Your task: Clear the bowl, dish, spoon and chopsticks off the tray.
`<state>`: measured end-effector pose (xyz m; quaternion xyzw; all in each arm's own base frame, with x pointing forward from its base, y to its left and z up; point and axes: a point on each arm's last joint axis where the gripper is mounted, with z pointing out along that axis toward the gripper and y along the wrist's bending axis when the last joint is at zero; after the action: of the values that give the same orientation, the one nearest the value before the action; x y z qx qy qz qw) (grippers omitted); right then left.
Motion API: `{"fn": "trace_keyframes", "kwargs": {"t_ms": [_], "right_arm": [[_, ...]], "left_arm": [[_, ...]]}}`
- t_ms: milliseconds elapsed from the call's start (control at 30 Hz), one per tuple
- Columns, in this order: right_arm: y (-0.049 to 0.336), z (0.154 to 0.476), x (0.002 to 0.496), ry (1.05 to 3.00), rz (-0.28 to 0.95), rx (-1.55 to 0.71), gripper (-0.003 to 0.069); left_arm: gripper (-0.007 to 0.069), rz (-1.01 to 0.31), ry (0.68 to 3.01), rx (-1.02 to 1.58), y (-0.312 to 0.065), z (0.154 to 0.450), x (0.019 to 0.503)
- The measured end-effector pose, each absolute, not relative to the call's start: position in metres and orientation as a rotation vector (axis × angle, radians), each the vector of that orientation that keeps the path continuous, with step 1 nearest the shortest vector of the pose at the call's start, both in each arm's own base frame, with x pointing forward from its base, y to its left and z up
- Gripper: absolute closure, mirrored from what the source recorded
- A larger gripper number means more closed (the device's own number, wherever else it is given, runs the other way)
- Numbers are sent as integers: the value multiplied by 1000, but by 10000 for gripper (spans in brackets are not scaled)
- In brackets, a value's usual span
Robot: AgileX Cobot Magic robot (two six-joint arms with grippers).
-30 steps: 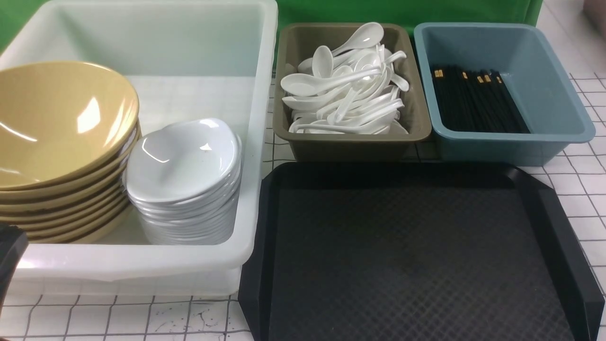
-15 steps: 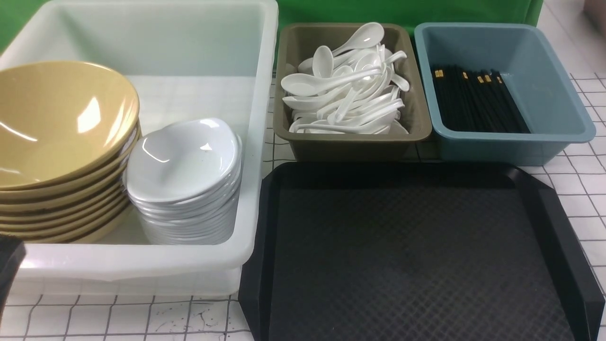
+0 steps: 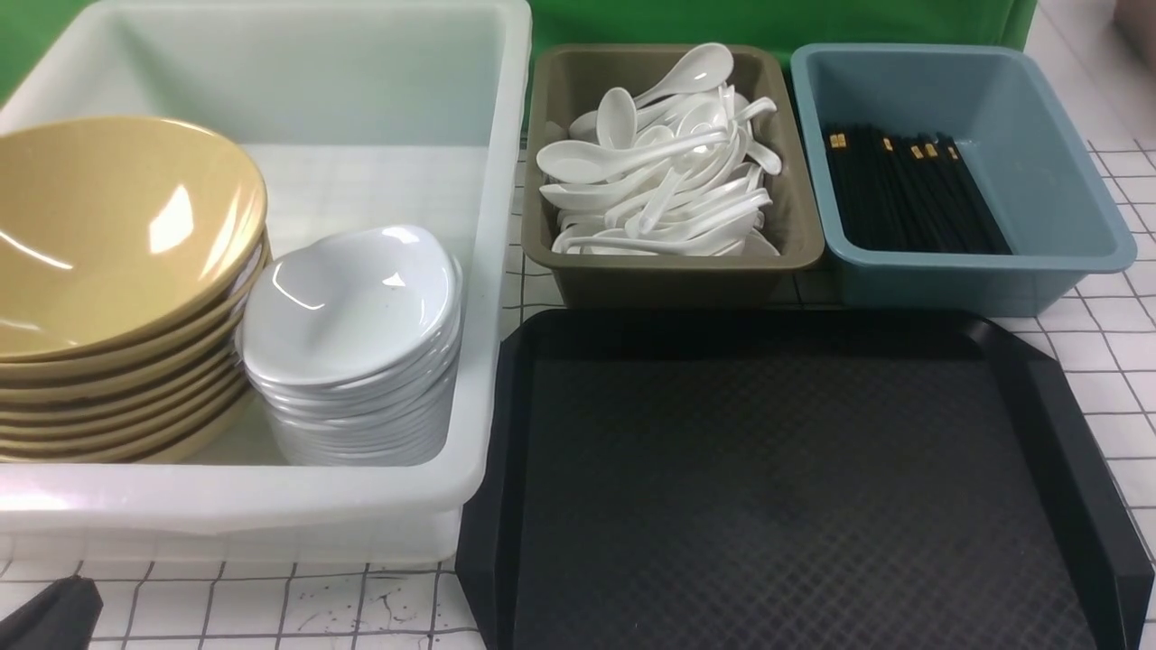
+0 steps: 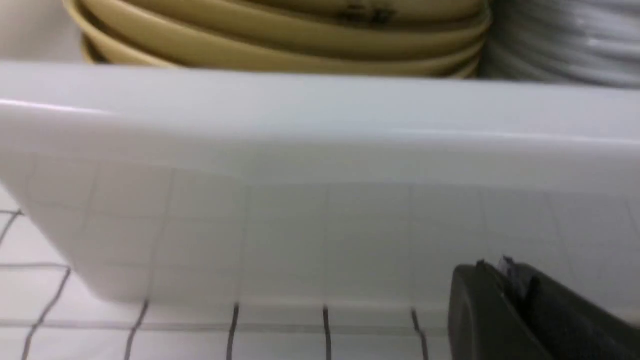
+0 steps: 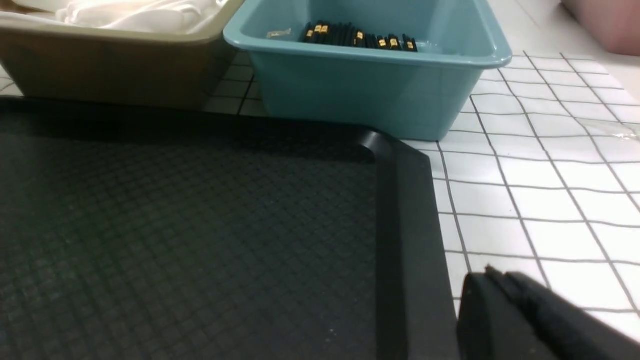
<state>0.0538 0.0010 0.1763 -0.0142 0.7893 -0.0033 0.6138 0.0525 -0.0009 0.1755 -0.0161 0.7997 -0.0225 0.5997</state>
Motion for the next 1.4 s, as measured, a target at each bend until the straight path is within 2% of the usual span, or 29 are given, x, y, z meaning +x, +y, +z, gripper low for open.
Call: {"fn": "trace_keyframes", "kwargs": {"t_ms": [1400], "right_arm": [[1, 176, 54, 1819, -7, -33, 604]], "left_arm": [[637, -72, 1822, -49, -1, 176, 54]]}}
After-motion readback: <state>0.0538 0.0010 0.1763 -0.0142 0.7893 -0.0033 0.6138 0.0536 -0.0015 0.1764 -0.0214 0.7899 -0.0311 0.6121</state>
